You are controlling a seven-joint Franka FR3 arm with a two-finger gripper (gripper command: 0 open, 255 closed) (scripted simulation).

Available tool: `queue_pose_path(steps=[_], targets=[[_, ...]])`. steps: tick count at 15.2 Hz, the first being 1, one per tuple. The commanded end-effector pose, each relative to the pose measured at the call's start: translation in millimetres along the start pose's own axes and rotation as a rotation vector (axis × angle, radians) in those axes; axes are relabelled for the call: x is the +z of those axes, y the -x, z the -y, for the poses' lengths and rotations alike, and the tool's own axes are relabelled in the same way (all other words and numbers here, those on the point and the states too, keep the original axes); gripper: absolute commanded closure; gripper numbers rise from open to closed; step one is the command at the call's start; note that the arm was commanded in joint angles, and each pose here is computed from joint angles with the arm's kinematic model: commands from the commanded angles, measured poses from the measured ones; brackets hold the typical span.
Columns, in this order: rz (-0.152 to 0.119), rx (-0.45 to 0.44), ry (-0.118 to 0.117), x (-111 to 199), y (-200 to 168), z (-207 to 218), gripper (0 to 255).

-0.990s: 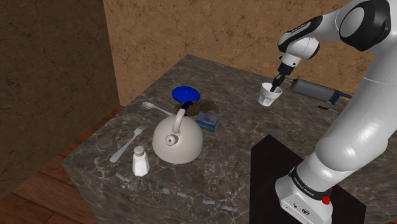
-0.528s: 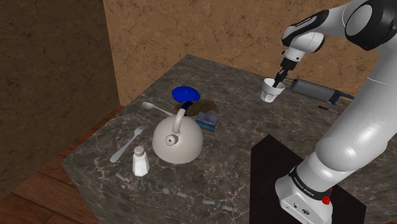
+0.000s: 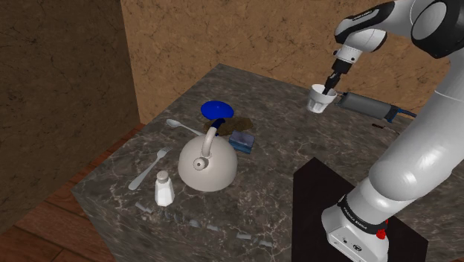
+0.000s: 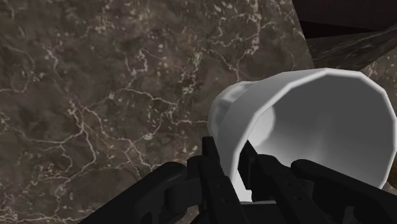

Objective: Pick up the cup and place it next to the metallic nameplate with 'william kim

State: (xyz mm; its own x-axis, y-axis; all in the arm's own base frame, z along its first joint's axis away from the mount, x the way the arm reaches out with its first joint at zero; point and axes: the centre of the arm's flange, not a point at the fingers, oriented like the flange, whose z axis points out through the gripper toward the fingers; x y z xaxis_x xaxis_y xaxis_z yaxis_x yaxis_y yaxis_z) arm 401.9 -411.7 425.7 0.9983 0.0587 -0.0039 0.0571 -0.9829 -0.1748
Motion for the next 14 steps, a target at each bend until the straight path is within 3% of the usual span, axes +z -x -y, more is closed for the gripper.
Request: queue_pose_path(steps=[1,14], targets=[[0.000,0.000,0.000,-11,2,2,255],[0.000,0.000,0.000,-78,2,14,255]])
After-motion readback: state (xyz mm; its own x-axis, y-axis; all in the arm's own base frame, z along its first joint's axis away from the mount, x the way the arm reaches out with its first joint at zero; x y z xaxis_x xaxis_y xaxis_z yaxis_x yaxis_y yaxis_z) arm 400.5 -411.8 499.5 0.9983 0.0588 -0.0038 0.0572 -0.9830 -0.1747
